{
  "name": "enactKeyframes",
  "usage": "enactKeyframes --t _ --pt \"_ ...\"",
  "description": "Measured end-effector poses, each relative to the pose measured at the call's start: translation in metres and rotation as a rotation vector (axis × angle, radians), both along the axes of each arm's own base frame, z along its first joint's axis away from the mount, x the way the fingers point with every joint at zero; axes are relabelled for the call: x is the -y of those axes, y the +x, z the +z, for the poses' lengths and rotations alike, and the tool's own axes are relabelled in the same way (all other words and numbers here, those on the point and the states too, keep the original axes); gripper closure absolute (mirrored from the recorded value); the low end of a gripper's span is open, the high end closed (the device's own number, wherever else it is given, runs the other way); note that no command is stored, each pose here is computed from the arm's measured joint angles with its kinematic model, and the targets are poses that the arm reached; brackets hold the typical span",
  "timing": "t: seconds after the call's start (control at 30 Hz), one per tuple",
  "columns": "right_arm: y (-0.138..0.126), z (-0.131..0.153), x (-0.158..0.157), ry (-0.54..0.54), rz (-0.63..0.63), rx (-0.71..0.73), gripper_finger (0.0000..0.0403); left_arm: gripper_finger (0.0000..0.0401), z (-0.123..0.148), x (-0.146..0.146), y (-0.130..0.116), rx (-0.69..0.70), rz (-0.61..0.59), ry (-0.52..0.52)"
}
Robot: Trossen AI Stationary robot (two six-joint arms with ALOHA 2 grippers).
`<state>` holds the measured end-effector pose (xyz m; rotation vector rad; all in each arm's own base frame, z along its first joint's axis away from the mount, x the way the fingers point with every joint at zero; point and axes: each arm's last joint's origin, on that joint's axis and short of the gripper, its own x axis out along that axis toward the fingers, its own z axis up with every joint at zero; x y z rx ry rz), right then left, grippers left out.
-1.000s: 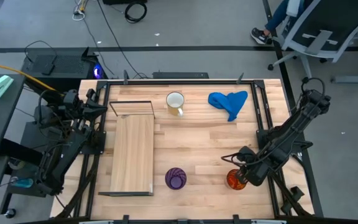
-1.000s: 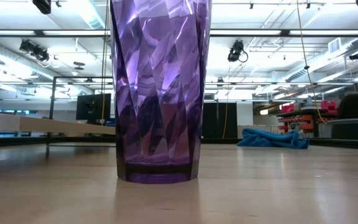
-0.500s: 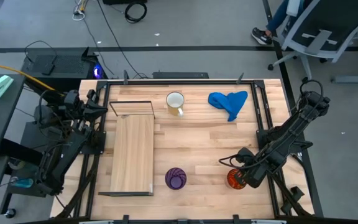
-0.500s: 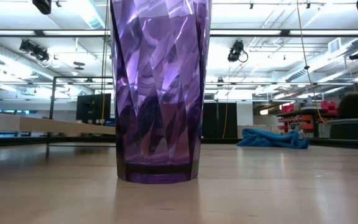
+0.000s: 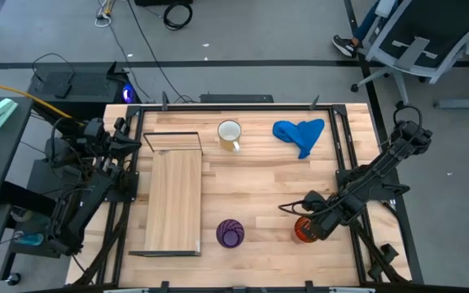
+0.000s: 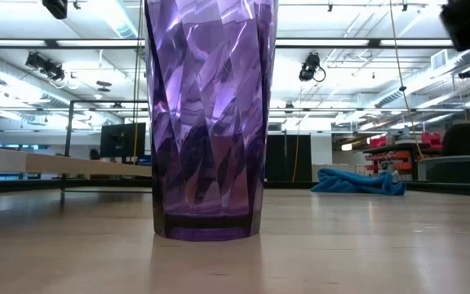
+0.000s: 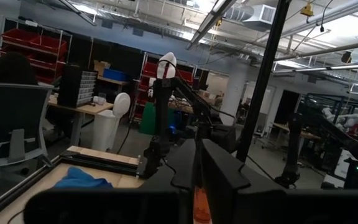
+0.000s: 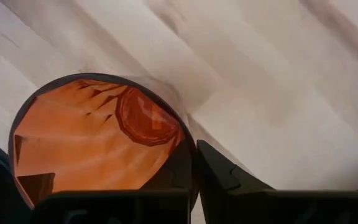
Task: Stack small to large cups/mugs on shelf
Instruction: Move the brown cup to the center of the table
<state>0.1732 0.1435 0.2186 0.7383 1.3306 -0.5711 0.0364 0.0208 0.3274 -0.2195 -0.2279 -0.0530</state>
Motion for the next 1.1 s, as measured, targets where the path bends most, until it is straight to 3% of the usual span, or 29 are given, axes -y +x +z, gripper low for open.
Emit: enactKeyframes --t 0.4,0.83,1.1 --pt "0.042 0.032 0.054 -0.101 0.106 0.109 0.0396 0.0377 -0.001 0.0 0.0 -0.012 -0.009 -0.012" --pt "0.095 0.103 0.154 -0.276 0.226 0.255 0.0396 0.0371 -0.001 0.0 0.0 -0.012 -0.008 -0.011" --pt "0.156 0.116 0.186 -0.225 0.432 0.236 0.0396 0.0376 -0.001 0.0 0.0 -0.012 -0.009 -0.011"
